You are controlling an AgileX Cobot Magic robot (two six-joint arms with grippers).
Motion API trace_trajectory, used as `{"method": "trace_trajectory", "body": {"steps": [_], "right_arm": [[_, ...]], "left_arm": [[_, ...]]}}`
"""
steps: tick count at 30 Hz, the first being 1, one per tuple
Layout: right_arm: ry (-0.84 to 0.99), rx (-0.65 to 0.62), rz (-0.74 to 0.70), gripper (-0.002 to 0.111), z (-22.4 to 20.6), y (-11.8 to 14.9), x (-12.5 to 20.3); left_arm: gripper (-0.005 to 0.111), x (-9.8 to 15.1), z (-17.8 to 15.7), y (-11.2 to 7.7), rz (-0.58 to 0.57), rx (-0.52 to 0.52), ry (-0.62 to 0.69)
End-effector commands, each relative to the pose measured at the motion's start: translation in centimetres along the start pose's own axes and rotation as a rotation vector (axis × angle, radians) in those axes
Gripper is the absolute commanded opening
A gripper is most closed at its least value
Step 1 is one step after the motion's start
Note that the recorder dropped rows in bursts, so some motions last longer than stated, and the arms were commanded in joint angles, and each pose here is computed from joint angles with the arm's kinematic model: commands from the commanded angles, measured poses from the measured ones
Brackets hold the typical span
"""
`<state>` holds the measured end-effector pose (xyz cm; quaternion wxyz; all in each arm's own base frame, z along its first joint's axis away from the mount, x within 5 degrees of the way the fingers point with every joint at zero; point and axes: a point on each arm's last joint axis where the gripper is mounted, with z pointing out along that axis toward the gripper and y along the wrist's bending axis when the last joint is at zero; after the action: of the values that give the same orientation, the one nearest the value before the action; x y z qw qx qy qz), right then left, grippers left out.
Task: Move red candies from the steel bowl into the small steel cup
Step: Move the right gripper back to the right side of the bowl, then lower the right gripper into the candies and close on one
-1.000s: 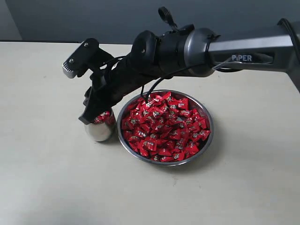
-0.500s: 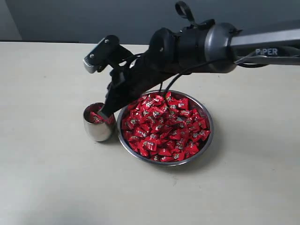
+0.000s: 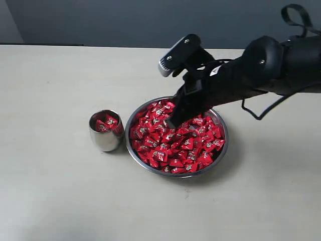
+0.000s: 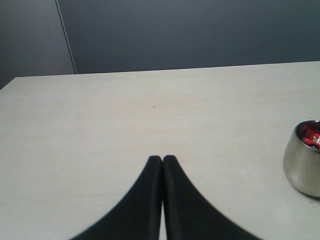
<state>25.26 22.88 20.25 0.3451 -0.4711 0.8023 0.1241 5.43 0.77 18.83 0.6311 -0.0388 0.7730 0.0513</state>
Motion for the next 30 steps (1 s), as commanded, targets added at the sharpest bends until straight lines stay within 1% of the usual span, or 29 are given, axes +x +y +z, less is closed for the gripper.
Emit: {"method": "trace_trajectory", "body": {"steps": [1,6,11,14,19,25,30], "right_arm": [[0.009,0.057,0.038,-0.001,-0.7,-1.1,1.9],[0.051,0.067,0.046,-0.001,-0.4,-1.0,3.8],[0.045,0.135,0.039,-0.001,-0.2,-1.0,5.5],[0.048,0.150,0.017,-0.001,-0.2,-1.0,6.0],[0.049,0.151,0.012,-0.001,-0.2,-1.0,6.1],[0.008,0.199,-0.014,-0.001,-0.2,-1.4,5.7],[0.028,0.182,-0.040,-0.001,0.0,-1.3,5.8]], "left_arm": [[0.000,0.1,0.0,0.0,-0.004,0.000,-0.003],[0.000,0.1,0.0,0.0,-0.004,0.000,-0.003],[0.000,0.1,0.0,0.0,-0.004,0.000,-0.003],[0.000,0.1,0.0,0.0,-0.004,0.000,-0.003],[0.000,0.1,0.0,0.0,-0.004,0.000,-0.003],[0.000,0.1,0.0,0.0,-0.004,0.000,-0.003],[0.000,0.1,0.0,0.0,-0.004,0.000,-0.003]]}}
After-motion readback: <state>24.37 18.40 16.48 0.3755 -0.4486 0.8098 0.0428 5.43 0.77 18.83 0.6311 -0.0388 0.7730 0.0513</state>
